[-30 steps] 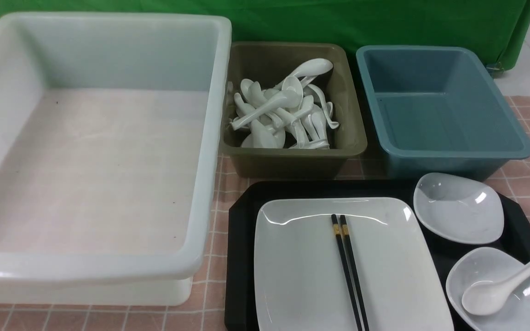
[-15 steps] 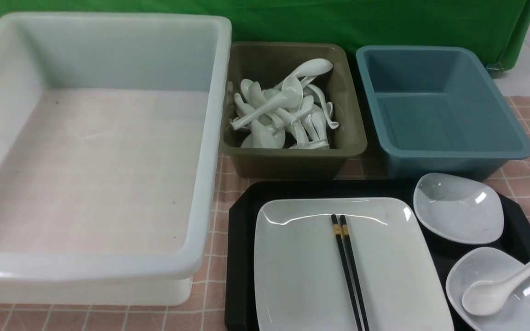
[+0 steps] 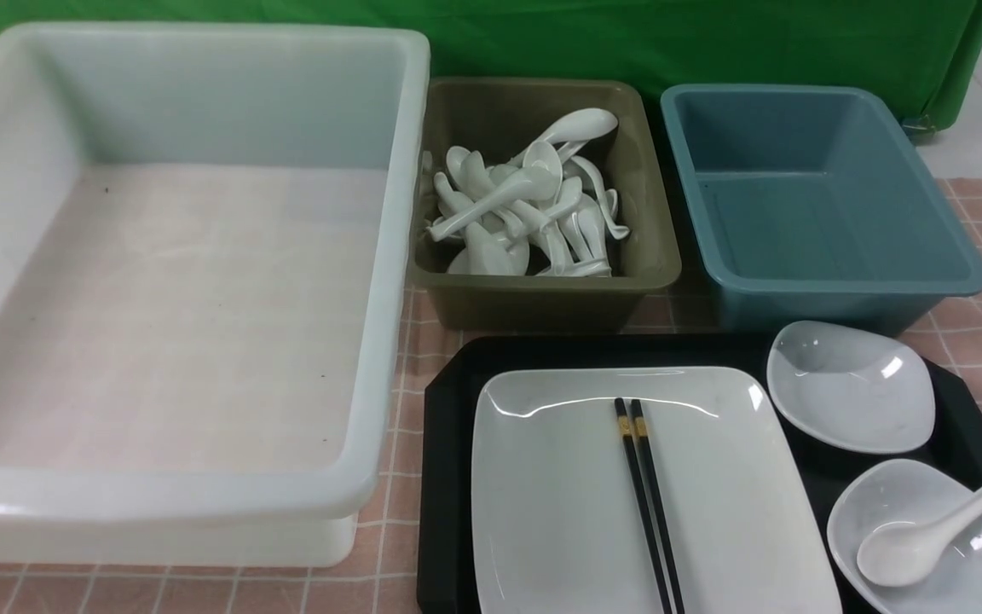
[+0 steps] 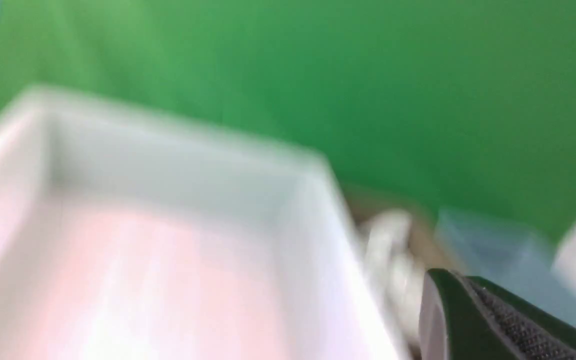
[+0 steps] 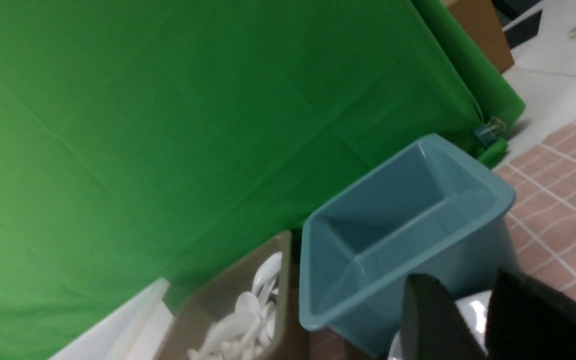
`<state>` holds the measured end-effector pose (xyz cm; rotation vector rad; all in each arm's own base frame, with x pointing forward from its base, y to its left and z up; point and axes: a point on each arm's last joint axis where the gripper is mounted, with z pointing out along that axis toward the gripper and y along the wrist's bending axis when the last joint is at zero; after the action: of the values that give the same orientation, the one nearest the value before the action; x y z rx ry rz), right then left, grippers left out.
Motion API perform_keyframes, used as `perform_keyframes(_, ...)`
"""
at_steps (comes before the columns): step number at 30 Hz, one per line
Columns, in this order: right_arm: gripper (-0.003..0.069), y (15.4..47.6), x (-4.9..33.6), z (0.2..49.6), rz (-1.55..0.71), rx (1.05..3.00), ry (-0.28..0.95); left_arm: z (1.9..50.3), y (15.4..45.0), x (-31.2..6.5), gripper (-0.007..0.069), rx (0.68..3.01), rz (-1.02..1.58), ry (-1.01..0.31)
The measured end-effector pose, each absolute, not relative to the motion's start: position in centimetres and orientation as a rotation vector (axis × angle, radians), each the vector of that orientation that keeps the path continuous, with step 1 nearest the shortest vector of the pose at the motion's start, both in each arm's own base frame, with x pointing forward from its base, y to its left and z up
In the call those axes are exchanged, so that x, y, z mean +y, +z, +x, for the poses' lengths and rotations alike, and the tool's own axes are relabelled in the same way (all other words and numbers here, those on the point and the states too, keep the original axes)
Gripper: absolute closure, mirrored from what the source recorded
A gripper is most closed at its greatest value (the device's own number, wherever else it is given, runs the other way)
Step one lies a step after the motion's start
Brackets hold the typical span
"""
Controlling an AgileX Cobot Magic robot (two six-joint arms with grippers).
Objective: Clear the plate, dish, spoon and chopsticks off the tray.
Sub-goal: Use the right arm to grab a soup spoon from the plate
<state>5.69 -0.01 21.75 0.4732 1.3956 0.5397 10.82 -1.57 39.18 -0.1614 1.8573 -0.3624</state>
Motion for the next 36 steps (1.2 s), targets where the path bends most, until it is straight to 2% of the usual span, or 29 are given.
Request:
perform_keyframes(1,0.0454,21.7,0.1,5.7,0.495,1.415,0.563,12.4,38.9,-1.9,0.062,2.007,-0.096,-0.348)
perform_keyframes(3,0.048,21.8,0.2,5.6,0.501,1.461,0.575,13.6,38.5,-2.1,0.062,2.093,-0.056,-0.342)
perform_keyframes(4,0.0532,22.3,0.4,5.5,0.489,1.515,0.578,14.7,38.0,-2.3,0.062,2.162,-0.02,-0.338)
perform_keyframes(5,0.0595,23.8,0.7,5.2,0.438,1.609,0.558,16.5,37.1,-2.4,0.062,2.248,0.012,-0.33)
perform_keyframes(6,0.0613,24.3,0.8,5.2,0.418,1.635,0.551,17.0,37.0,-2.5,0.062,2.263,0.021,-0.33)
perform_keyframes(7,0.0629,26.5,1.2,5.2,0.338,1.768,0.506,18.7,36.1,-2.7,0.062,2.331,0.044,-0.335)
perform_keyframes(10,0.0629,28.8,1.5,5.7,0.255,1.932,0.442,20.4,35.4,-3.4,0.0629,2.384,0.09,-0.348)
perform_keyframes(12,0.0629,30.9,1.2,7.7,0.181,2.196,0.273,21.9,34.9,-6.0,0.0635,2.419,0.225,-0.393)
perform_keyframes(13,0.0629,31.3,1.2,7.7,0.168,2.223,0.253,22.0,34.9,-6.3,0.0636,2.421,0.238,-0.397)
perform_keyframes(14,0.0629,31.5,0.7,9.2,0.119,2.401,0.11,22.4,34.9,-8.2,0.0636,2.422,0.341,-0.418)
perform_keyframes(15,0.0629,31.6,0.4,10.2,0.103,2.502,0.031,22.4,35.0,-10.1,0.0636,2.416,0.436,-0.446)
perform_keyframes(16,0.0629,31.6,0.4,10.5,0.098,2.509,0.019,22.5,35.0,-10.1,0.0636,2.416,0.437,-0.444)
perform_keyframes(18,0.0629,31.4,0.1,13.3,0.071,2.699,-0.101,21.9,35.2,-14.8,0.0636,2.388,0.659,-0.508)
perform_keyframes(23,0.0629,30.0,0.2,18.3,0.115,2.847,-0.093,20.7,35.0,-22.0,0.0636,2.32,0.958,-0.593)
perform_keyframes(26,0.0621,28.8,-0.4,20.6,0.194,2.899,-0.059,20.2,34.7,-24.2,0.0636,2.279,1.052,-0.608)
perform_keyframes(28,0.0582,27.9,-1.0,22.0,0.264,2.924,-0.019,20.0,34.5,-25.1,0.0636,2.26,1.096,-0.609)
perform_keyframes(30,0.051,27.0,-1.7,23.3,0.335,2.936,0.026,20.0,34.3,-25.4,0.0636,2.256,1.107,-0.604)
perform_keyframes(33,0.0326,25.6,-2.3,25.2,0.391,2.919,0.062,20.3,34.1,-25.4,0.0635,2.246,1.119,-0.569)
perform_keyframes(34,0.0303,25.5,-2.3,25.4,0.393,2.917,0.067,20.3,34.1,-25.4,0.0635,2.243,1.12,-0.567)
perform_keyframes(35,0.0232,24.7,-2.3,26.2,0.408,2.912,0.084,20.4,34.2,-25.4,0.0633,2.234,1.12,-0.557)
perform_keyframes(36,0.02,24.4,-2.3,26.6,0.414,2.905,0.093,20.4,34.2,-25.4,0.0631,2.225,1.118,-0.555)
